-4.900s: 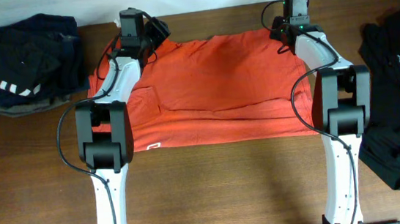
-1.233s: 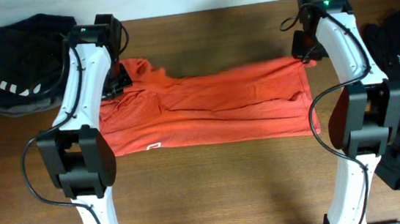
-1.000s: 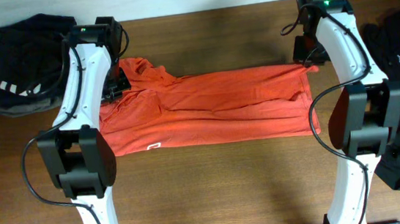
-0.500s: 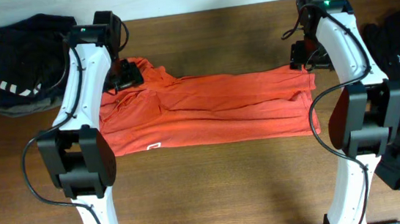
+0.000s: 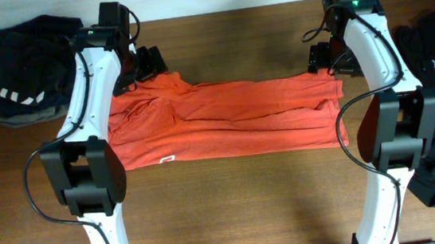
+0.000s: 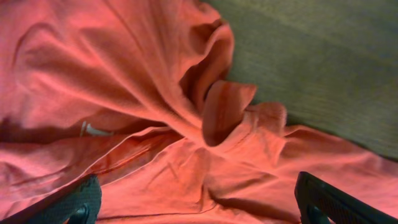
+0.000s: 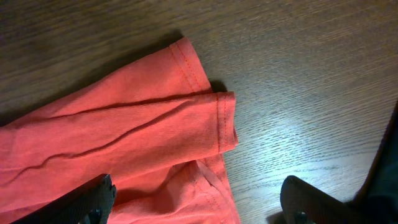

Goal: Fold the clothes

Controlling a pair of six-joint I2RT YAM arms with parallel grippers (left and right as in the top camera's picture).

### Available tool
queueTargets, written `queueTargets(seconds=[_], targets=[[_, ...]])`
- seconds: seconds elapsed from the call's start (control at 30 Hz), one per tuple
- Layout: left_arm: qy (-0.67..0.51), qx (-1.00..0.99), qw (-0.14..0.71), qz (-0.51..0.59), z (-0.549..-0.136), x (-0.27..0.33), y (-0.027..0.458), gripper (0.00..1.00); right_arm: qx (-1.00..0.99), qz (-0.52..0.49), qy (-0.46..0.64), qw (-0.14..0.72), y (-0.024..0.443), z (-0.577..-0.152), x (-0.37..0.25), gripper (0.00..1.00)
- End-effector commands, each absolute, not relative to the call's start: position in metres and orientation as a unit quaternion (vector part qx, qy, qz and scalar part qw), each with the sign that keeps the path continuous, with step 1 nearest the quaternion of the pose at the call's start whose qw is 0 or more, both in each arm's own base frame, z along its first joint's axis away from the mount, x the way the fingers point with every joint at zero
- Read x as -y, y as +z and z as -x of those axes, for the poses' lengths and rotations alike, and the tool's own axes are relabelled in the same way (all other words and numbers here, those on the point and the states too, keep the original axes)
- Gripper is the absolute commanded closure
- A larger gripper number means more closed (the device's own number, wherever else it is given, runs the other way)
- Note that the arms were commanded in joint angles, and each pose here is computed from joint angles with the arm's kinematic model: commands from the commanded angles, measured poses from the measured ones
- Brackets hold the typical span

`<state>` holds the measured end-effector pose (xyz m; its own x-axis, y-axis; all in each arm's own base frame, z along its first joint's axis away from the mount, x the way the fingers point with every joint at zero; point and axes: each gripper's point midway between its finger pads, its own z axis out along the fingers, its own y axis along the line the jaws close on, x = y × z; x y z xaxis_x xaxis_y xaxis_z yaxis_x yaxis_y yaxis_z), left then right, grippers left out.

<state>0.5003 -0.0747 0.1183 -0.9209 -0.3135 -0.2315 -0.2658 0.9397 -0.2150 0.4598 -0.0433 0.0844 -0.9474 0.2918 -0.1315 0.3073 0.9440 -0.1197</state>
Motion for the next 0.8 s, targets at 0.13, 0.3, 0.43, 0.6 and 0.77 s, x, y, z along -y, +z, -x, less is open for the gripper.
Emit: queueTargets(seconds=[0.13, 0.3, 0.43, 0.6, 0.77], targets=[[-0.162, -0.973, 0.101, 0.130, -0.503, 0.122, 0.101, 0.01, -0.983, -0.157, -0.062, 0.078, 0.100, -0.464, 0.043, 0.10], [-0.200, -0.967, 0.089, 0.134, -0.509, 0.150, 0.084, 0.11, -0.983, -0.157, -0.062, 0.078, 0.100, -0.464, 0.043, 0.10], [-0.206, -0.964, 0.102, 0.136, -0.516, 0.157, 0.084, 0.22, -0.983, -0.157, -0.062, 0.078, 0.100, -0.464, 0.043, 0.10], [-0.206, -0.962, 0.108, 0.142, -0.520, 0.153, 0.084, 0.23, -0.983, -0.157, -0.062, 0.078, 0.100, -0.464, 0.043, 0.10], [-0.180, -0.964, 0.124, 0.149, -0.525, 0.142, 0.083, 0.27, -0.983, -0.157, -0.062, 0.078, 0.100, -0.464, 0.043, 0.10]])
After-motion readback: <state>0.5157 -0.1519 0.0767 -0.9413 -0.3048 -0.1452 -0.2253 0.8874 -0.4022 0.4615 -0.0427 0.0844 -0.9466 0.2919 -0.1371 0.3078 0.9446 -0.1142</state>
